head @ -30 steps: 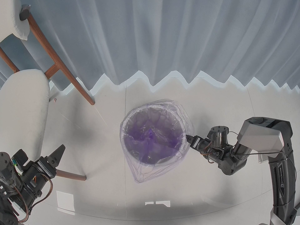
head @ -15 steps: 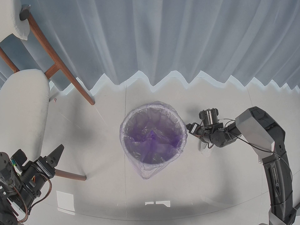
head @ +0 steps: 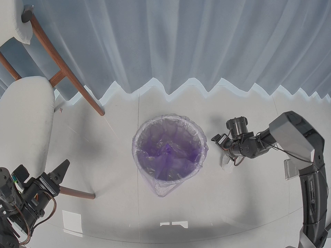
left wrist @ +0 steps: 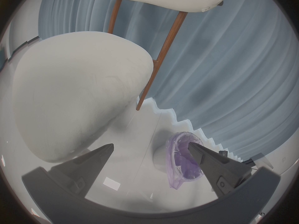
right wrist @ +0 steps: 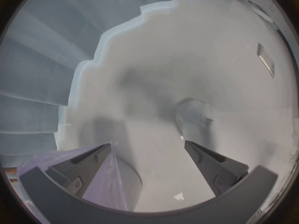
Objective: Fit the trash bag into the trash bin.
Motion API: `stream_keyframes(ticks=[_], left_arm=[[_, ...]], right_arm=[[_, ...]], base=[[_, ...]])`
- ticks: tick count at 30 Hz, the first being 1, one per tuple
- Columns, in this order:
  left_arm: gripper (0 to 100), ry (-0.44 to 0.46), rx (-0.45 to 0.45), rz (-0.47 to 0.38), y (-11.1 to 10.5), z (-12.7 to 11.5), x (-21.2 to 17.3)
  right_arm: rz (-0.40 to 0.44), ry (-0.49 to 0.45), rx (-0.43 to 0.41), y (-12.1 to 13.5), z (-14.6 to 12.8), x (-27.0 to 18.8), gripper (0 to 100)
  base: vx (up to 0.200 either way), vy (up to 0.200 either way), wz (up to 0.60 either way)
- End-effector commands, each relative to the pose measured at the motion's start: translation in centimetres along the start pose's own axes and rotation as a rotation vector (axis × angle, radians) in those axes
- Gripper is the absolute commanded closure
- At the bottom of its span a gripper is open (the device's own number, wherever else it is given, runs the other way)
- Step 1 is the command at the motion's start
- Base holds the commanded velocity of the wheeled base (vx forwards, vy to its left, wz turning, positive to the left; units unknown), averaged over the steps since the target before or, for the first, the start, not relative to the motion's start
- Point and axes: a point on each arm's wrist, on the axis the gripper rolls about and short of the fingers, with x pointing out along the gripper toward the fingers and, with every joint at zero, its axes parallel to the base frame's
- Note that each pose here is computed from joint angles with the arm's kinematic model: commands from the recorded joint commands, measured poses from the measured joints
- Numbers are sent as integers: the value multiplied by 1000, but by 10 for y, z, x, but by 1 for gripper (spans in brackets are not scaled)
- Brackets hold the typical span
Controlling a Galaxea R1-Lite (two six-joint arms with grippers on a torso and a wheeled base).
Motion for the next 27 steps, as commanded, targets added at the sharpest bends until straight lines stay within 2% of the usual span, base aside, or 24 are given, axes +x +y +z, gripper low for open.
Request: stream_keyframes(ticks=[1,4,5,6,7,8,9,10,11,12,13,17,21,26,27], left_arm=[[0,127,-6,-61,2,-10,4],[0,236,-10,-160,0,-15,7],[0,243,-12,-169,0,-15,7],[0,354,-26,-232,0,-22,9],[0,418,-35,-255,1,-25,12],[0,418,-35,-255,1,-25,12],[0,544,-42,-268,4,-35,17],[0,626,-45,-252,7,-42,22],[0,626,-45,-252,7,-42,22],[0,707,-45,-218,8,-53,36],[0,734,-41,-198,8,-58,45],[0,769,-36,-160,3,-69,76],[0,780,-25,-155,-1,-76,98],[0,802,62,-164,1,-88,116],[0,816,104,-173,2,-93,121]], right_arm=[[131,90,135,-10,12,-159,0],[220,75,121,-17,5,-207,0],[225,72,121,-17,5,-209,0],[264,61,108,-22,-2,-230,0],[279,59,102,-23,-5,-239,0],[279,59,102,-23,-5,-239,0],[295,62,94,-28,-11,-252,0],[296,64,92,-33,-14,-258,0],[296,64,92,-33,-14,-258,0],[294,66,89,-37,-17,-262,0],[299,64,88,-36,-18,-264,0],[338,32,93,-34,-15,-277,0],[333,33,94,-41,-19,-282,0],[342,28,95,-47,-22,-284,0],[356,20,97,-49,-23,-284,0]], base=[[0,0,0],[0,0,0],[0,0,0],[0,0,0],[0,0,0],[0,0,0],[0,0,0],[0,0,0],[0,0,0],[0,0,0],[0,0,0],[0,0,0],[0,0,0],[0,0,0],[0,0,0]])
